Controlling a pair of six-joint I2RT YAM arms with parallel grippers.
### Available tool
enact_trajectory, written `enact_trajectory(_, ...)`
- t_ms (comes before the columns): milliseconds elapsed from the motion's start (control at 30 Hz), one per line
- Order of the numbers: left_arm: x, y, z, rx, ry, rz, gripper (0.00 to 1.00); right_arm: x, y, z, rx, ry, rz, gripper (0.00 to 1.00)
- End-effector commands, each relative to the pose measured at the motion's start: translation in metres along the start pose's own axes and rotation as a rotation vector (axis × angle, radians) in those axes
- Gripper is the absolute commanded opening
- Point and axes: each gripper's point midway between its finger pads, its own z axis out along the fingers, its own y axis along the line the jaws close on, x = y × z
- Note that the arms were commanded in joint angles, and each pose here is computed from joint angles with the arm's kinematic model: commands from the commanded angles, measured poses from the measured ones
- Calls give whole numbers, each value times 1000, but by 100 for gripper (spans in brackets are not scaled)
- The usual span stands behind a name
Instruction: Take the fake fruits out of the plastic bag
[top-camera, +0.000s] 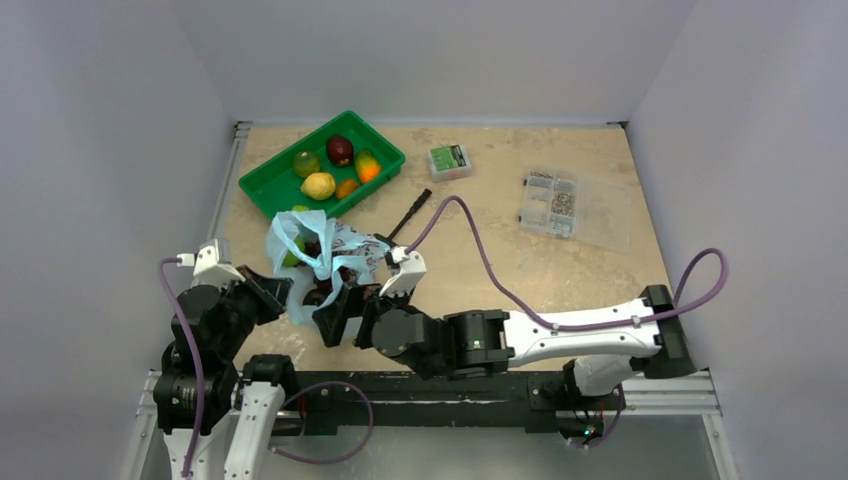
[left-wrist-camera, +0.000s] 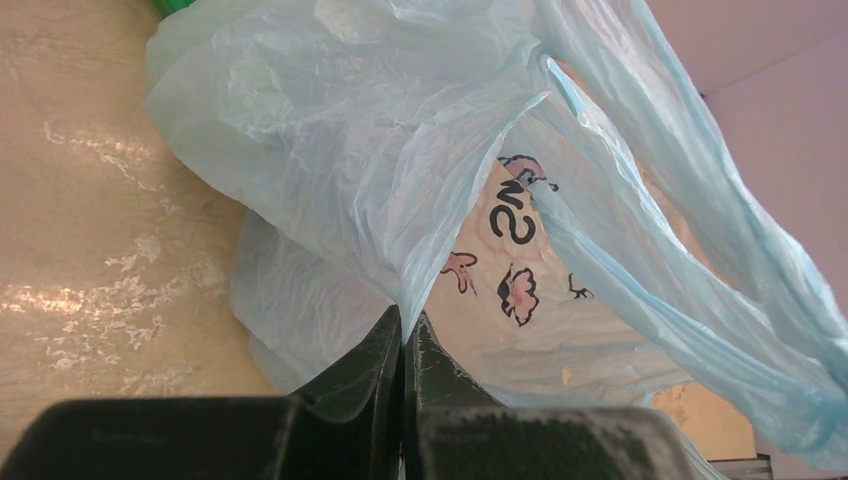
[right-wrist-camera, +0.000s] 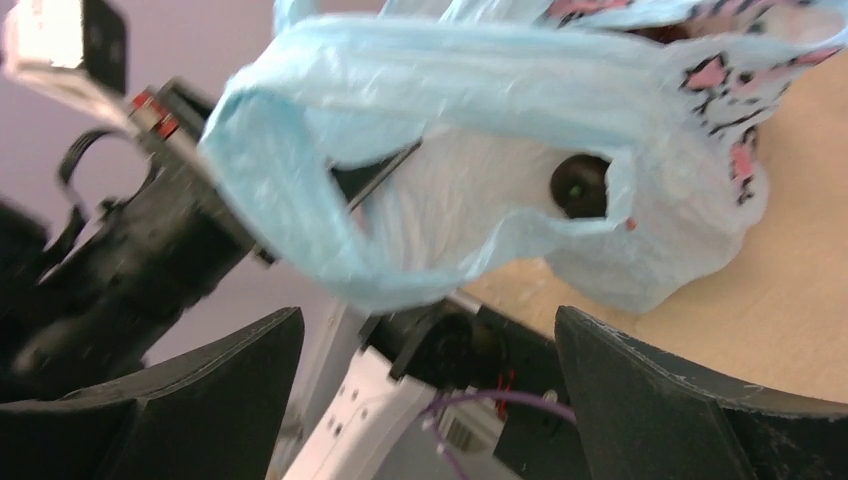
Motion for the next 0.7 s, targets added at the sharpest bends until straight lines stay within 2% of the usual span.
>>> enact_trajectory(0,-5,-11,1,49,-21,-30,0,-35,-16,17,177,-199,6,99)
enact_trajectory(167,-6,-11,-2,50,-41,-62,0,-43,-31,45,196,-190,38,98)
enact_trajectory(200,-7,-11,-3,49,-50,-77,0,-44,-35,49,196,-181,48,95)
enact_trajectory(233,-8,-10,-4,43,-63,-98,0,-44,-38,50,185,-172,64,84)
enact_trajectory(267,-10,-9,-5,36,-77,-125,0,-43,-43,48,167,-174,79,66)
enact_trajectory(300,-12,-10,-6,38,-94,-157,0,-44,-47,45,136,-190,100,42)
enact_trajectory(333,-14,-12,-7,50,-110,-188,0,-41,-48,41,75,-192,133,25)
enact_trajectory(400,-18,-14,-11,63,-146,-263,0,-24,-54,30,-59,-149,219,5)
enact_trajectory(433,-18,-11,-13,54,-165,-306,0,-17,-61,25,-123,-142,253,0)
enact_trajectory(533,-12,5,-21,6,-219,-407,0,9,-77,11,-267,-91,303,0)
enact_trajectory(667,2,27,-28,-51,-263,-409,0,64,-94,14,-346,71,362,0)
